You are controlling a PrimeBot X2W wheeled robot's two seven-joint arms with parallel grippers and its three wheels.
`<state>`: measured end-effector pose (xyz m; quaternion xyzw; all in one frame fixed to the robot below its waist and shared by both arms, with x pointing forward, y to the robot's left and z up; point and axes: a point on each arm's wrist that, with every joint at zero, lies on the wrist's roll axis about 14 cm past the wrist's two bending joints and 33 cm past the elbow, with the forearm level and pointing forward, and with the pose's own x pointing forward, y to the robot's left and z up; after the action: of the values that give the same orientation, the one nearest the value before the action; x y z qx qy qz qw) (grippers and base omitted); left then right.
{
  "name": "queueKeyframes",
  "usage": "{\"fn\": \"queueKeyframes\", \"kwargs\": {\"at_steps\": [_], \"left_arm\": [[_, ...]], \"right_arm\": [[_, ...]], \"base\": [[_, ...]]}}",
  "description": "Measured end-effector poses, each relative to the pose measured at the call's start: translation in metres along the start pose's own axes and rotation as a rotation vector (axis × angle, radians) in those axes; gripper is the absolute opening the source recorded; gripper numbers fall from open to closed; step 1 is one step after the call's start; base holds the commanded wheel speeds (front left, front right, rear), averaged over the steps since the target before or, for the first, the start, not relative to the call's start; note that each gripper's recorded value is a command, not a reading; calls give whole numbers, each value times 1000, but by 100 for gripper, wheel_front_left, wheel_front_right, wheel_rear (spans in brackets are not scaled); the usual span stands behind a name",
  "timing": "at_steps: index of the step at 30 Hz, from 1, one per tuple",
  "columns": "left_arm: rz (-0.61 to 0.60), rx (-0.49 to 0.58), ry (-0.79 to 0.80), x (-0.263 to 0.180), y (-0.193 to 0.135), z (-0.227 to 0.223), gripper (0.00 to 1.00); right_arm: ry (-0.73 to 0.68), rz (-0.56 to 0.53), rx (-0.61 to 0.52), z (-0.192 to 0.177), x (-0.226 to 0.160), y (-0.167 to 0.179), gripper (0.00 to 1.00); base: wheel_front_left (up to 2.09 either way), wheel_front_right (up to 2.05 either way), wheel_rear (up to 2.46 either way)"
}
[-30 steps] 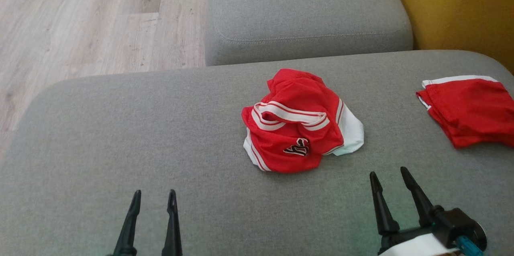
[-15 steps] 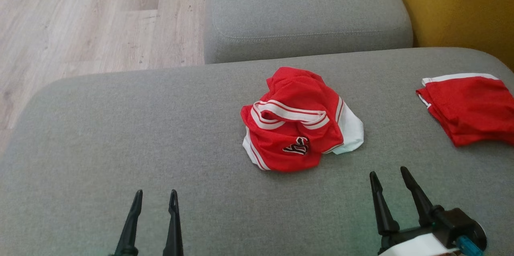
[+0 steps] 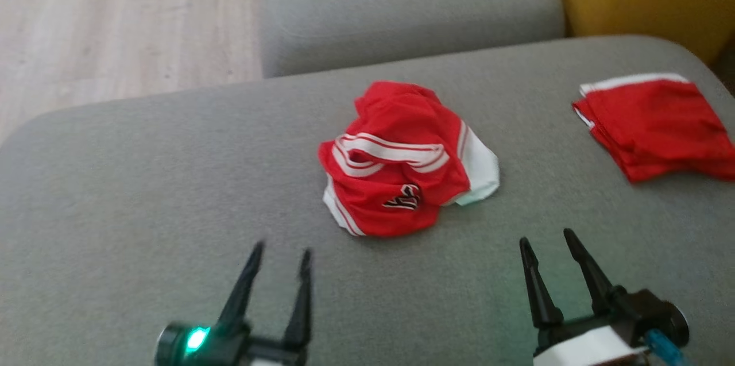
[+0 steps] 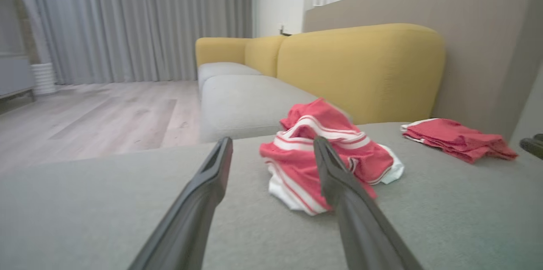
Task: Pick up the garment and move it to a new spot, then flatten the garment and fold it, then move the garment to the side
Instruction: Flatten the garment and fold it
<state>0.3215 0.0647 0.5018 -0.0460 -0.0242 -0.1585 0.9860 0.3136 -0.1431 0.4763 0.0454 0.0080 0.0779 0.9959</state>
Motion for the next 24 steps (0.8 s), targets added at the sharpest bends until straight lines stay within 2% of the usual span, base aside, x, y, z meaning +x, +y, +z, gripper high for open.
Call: {"fn": "queueKeyframes", "kwargs": {"at_steps": [6, 10, 16, 20, 24], "left_arm": [[-250, 24, 2, 50, -58, -3, 100], [-396, 81, 34, 81, -89, -18, 100], [-563, 153, 143, 125, -124, -53, 100], [-613, 189, 215, 139, -134, -76, 100], [-613, 203, 232, 150, -136, -85, 100]], "right_arm": [[-11, -39, -14, 5, 7, -13, 100], [-10, -64, -20, 7, 15, -22, 100], [11, -120, -32, 3, 24, -42, 100], [38, -146, -33, -4, 24, -50, 100], [45, -169, -30, -5, 25, -57, 100]], "base": [[0, 0, 0], [0, 0, 0], [0, 0, 0], [0, 0, 0], [0, 0, 0]]}}
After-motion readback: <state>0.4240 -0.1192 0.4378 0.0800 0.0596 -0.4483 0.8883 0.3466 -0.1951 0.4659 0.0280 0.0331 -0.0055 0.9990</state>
